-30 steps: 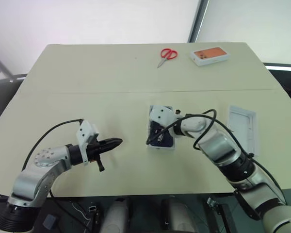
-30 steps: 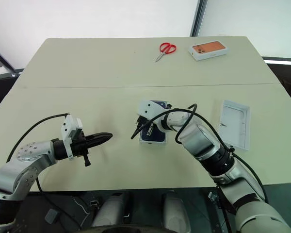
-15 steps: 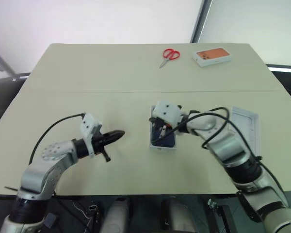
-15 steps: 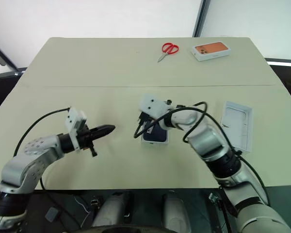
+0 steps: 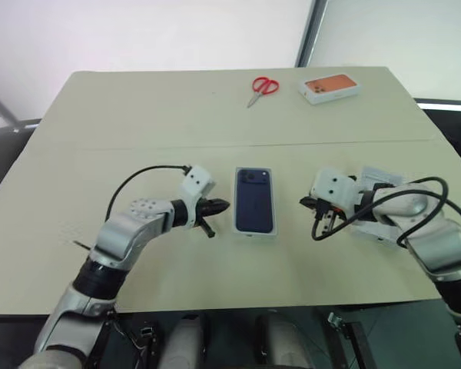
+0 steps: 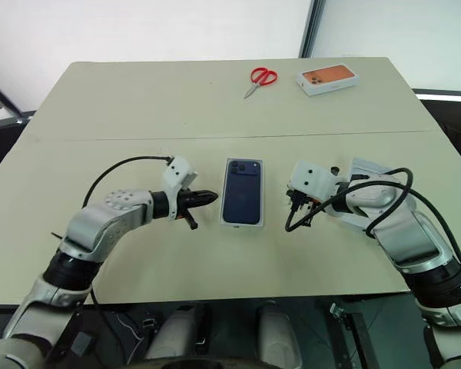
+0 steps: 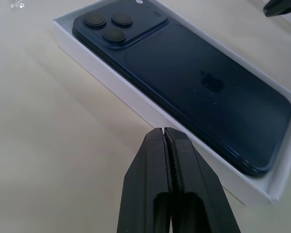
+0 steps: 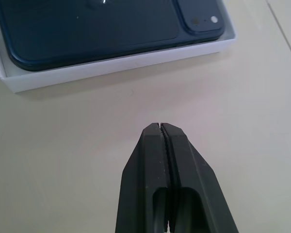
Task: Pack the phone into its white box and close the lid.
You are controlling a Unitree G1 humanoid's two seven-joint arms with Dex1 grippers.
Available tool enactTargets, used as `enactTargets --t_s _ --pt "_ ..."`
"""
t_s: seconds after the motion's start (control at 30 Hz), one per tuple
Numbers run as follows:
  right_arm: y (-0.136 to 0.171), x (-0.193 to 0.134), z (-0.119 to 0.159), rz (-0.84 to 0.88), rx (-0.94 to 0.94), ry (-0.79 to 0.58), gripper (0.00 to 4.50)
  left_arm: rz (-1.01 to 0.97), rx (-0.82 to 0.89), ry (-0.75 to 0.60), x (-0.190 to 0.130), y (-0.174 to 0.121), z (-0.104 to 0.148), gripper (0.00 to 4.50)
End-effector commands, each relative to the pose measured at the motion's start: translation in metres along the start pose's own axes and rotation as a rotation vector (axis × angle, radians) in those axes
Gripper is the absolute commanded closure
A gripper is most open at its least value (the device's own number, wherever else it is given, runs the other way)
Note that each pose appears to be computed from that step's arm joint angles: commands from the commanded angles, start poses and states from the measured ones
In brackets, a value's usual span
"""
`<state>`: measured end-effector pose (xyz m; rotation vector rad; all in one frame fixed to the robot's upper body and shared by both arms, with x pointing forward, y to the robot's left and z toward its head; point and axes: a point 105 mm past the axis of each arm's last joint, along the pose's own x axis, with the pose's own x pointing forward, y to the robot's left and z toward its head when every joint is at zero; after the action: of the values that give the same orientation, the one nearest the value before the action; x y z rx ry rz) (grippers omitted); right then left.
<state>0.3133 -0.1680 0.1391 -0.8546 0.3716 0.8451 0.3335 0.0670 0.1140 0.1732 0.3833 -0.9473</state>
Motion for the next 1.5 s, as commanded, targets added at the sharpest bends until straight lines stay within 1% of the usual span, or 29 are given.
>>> enactTargets --t_s 0.03,0.1,0.2,0.27,0.37,0.47,0.6,0.73,0.9,1.03,1.23,1.5 --pt "-0.005 0.012 0.006 -0.065 -0.021 -0.016 4.50 -0.014 0.069 0.045 0.009 -0.002 0.004 4.41" --pt "-0.004 0.023 0.011 -0.082 0.008 -0.037 4.50 -0.030 0.087 0.075 0.017 -0.005 0.005 4.41" --pt "0.002 0.030 0.022 -0.064 0.027 -0.079 4.50 -0.057 0.097 0.090 0.021 -0.012 0.004 4.41" --pt "0.007 0.032 0.027 -0.042 0.036 -0.098 4.50 -0.071 0.098 0.084 0.025 -0.018 0.005 4.41" --pt "0.012 0.033 0.027 -0.025 0.029 -0.097 4.50 -0.084 0.092 0.064 0.030 -0.024 0.008 4.41" --pt "0.014 0.031 0.026 -0.019 0.032 -0.092 4.50 -0.123 0.065 0.022 0.042 -0.039 0.017 4.41" --pt "0.007 0.019 0.016 -0.037 0.032 -0.061 4.50 -0.166 0.057 0.001 0.057 -0.057 0.024 4.41" --pt "0.005 0.003 0.003 -0.020 0.012 -0.026 4.50 -0.234 0.060 -0.007 0.067 -0.075 0.029 4.41" --pt "0.011 -0.015 -0.013 0.025 0.000 0.016 4.50 -0.308 0.078 0.024 0.078 -0.091 0.026 4.41" --pt "0.005 -0.019 -0.023 -0.007 0.003 0.044 4.50 -0.362 0.102 0.038 0.083 -0.102 0.026 4.41" --pt "-0.003 -0.017 -0.030 -0.039 0.014 0.057 4.50 -0.387 0.099 0.033 0.083 -0.107 0.029 4.41" --pt "-0.007 -0.020 -0.033 -0.038 0.005 0.073 4.50 -0.323 0.076 0.029 0.080 -0.089 0.027 4.41"
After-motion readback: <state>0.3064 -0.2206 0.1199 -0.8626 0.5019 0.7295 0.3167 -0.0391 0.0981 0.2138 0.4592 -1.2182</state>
